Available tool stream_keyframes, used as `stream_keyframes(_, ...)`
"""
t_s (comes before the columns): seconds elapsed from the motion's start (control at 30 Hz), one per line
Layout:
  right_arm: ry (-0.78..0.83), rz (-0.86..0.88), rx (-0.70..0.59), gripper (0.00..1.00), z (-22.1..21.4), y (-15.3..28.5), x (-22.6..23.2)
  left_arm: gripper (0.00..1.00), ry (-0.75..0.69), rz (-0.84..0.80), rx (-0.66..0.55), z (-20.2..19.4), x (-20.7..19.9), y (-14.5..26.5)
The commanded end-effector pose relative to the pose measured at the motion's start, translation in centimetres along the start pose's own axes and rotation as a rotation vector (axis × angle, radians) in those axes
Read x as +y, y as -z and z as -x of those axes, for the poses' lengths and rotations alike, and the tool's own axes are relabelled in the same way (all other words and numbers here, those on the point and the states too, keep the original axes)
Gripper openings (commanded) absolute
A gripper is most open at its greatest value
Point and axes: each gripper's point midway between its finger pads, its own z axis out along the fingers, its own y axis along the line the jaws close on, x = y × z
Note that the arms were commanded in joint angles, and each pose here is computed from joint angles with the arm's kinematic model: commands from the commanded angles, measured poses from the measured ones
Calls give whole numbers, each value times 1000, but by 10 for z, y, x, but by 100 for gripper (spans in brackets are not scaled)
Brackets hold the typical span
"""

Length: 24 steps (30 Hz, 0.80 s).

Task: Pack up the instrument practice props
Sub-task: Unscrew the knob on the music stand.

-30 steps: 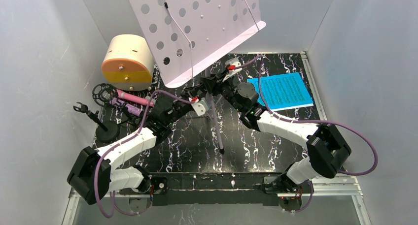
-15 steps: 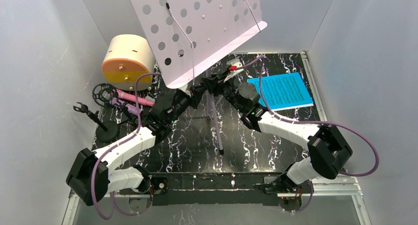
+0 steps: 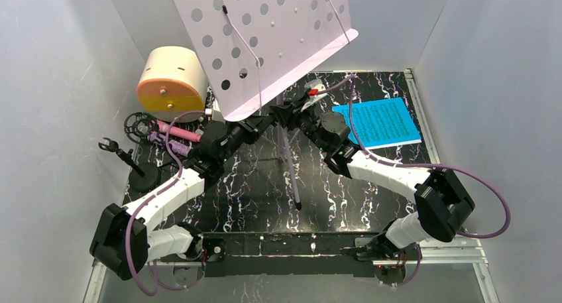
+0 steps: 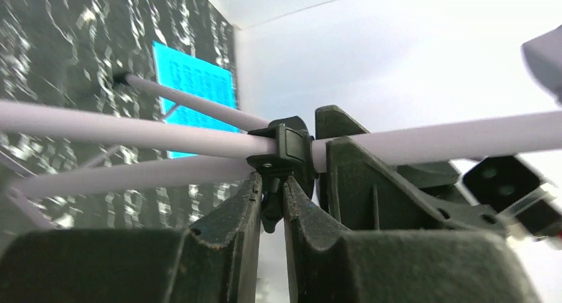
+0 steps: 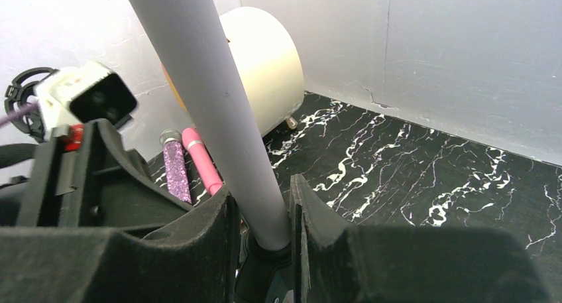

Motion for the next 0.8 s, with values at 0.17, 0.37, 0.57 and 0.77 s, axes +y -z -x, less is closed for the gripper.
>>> stream_keyframes(0.17, -164, -31, 192, 1, -58, 19, 1, 34, 256, -7, 4, 16, 0, 10)
stream_keyframes(0.37, -156, -37, 185, 1, -55, 21, -1, 55, -166, 39, -40, 39, -13, 22)
stream_keyframes(0.57, -154, -34, 184, 1, -56, 21, -1, 61, -637, -34, 2, 41, -20, 31)
stream_keyframes(0.77, -155, -22, 186, 1, -57, 19, 1, 65, -1127, -283, -35, 29, -23, 41)
